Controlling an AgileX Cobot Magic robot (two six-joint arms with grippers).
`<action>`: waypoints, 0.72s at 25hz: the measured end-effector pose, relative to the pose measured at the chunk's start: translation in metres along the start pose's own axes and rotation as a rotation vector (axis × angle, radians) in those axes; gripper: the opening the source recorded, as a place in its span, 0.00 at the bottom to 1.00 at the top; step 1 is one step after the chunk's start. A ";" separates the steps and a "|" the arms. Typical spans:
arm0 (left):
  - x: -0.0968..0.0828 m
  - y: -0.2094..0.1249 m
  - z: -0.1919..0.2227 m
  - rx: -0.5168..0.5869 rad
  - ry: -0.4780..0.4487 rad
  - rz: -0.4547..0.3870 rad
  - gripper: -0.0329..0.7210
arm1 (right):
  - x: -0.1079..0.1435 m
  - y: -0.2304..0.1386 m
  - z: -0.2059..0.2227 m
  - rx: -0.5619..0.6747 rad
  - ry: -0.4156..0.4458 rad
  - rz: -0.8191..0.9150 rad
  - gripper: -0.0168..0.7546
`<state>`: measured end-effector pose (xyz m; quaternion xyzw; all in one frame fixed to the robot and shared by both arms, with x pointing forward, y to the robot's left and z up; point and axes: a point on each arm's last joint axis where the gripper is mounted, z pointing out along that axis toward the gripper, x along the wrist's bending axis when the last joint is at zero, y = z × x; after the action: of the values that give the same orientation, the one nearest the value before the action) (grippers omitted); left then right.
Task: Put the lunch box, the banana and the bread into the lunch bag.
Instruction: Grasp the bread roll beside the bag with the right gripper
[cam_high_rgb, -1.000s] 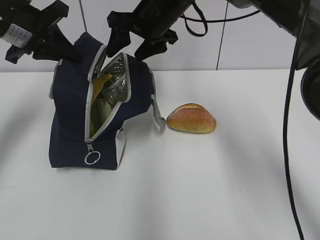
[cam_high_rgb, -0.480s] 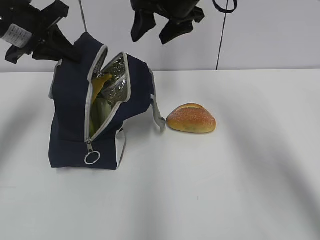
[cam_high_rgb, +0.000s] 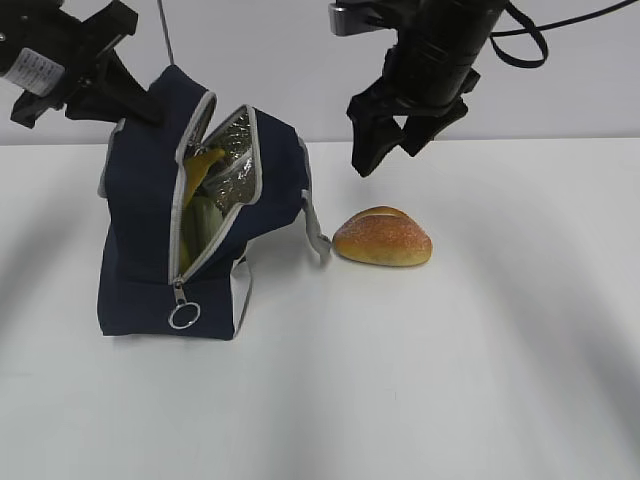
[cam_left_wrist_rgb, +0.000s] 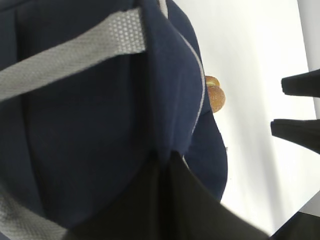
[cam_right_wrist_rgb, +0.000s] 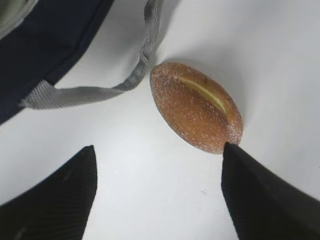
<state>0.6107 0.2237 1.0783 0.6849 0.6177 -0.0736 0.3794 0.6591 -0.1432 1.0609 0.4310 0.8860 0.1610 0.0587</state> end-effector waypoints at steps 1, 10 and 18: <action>0.000 0.000 0.000 0.000 0.000 0.000 0.04 | -0.001 -0.004 0.000 0.012 0.002 -0.016 0.76; 0.000 0.000 0.000 -0.001 0.000 0.000 0.04 | -0.022 -0.039 0.011 0.103 0.020 -0.101 0.76; 0.000 0.000 0.000 -0.001 0.001 0.001 0.04 | -0.023 -0.039 0.017 0.078 0.011 -0.265 0.78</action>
<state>0.6108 0.2238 1.0783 0.6850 0.6177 -0.0730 0.3793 0.6484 -0.1804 1.0311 0.3112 0.9410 0.1195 0.0578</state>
